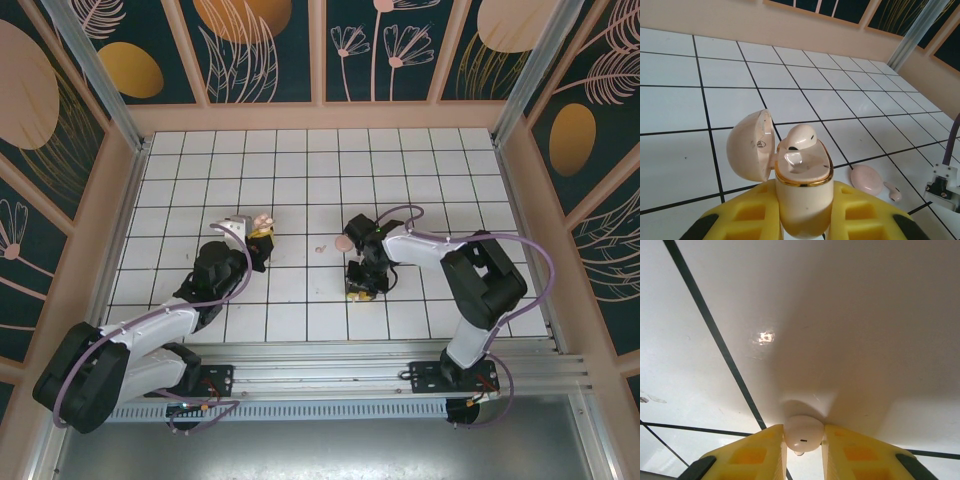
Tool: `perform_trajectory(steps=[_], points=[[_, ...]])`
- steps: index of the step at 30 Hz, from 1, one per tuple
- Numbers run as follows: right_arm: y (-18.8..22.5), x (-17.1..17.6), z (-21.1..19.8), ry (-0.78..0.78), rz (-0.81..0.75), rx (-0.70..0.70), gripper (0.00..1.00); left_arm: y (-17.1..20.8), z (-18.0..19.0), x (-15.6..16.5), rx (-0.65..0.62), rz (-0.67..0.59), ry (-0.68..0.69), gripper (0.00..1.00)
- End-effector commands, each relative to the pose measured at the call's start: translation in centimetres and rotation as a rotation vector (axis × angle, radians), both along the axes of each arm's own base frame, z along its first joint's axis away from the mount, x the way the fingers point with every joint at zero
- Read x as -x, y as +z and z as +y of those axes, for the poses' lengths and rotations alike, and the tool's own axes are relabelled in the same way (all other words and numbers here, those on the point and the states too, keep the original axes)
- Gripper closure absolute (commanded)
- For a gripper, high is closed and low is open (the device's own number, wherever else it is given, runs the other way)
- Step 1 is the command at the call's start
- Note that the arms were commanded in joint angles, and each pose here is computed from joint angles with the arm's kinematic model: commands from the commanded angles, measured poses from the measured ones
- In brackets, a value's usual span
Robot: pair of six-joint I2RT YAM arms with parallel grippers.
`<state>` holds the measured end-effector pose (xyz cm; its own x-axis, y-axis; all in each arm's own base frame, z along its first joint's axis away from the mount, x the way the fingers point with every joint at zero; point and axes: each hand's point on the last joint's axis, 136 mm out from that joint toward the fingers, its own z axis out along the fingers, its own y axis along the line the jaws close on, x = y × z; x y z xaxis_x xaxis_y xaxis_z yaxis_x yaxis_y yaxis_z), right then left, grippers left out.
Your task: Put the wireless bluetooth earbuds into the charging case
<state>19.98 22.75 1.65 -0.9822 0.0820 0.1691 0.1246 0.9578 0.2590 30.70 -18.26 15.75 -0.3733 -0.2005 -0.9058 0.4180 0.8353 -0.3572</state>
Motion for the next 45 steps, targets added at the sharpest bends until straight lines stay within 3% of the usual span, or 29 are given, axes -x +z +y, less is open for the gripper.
perform_trajectory(steps=[1,9,17,28,36,45], points=[[0.7,-2.7,0.2,-0.024,-0.156,0.004,0.77,1.7,-0.8,-0.3,0.011,-0.06,-0.045,0.86],[4.6,-4.4,0.5,-0.049,-0.368,-0.103,0.78,1.8,-3.5,0.8,0.002,-0.112,-0.215,0.88],[12.4,-6.3,2.1,0.023,-0.712,-0.275,0.78,1.2,-8.7,3.0,-0.086,-0.204,-0.473,0.88],[20.9,-6.0,3.6,0.119,-1.038,-0.41,0.79,3.0,-12.4,3.2,-0.129,-0.37,-0.619,0.89],[24.1,-5.1,5.8,0.199,-1.133,-0.473,0.79,3.7,-13.0,3.2,-0.209,-0.469,-0.656,0.89],[24.1,-5.5,7.7,0.224,-1.134,-0.503,0.79,4.7,-13.3,3.2,-0.214,-0.506,-0.651,0.89]])
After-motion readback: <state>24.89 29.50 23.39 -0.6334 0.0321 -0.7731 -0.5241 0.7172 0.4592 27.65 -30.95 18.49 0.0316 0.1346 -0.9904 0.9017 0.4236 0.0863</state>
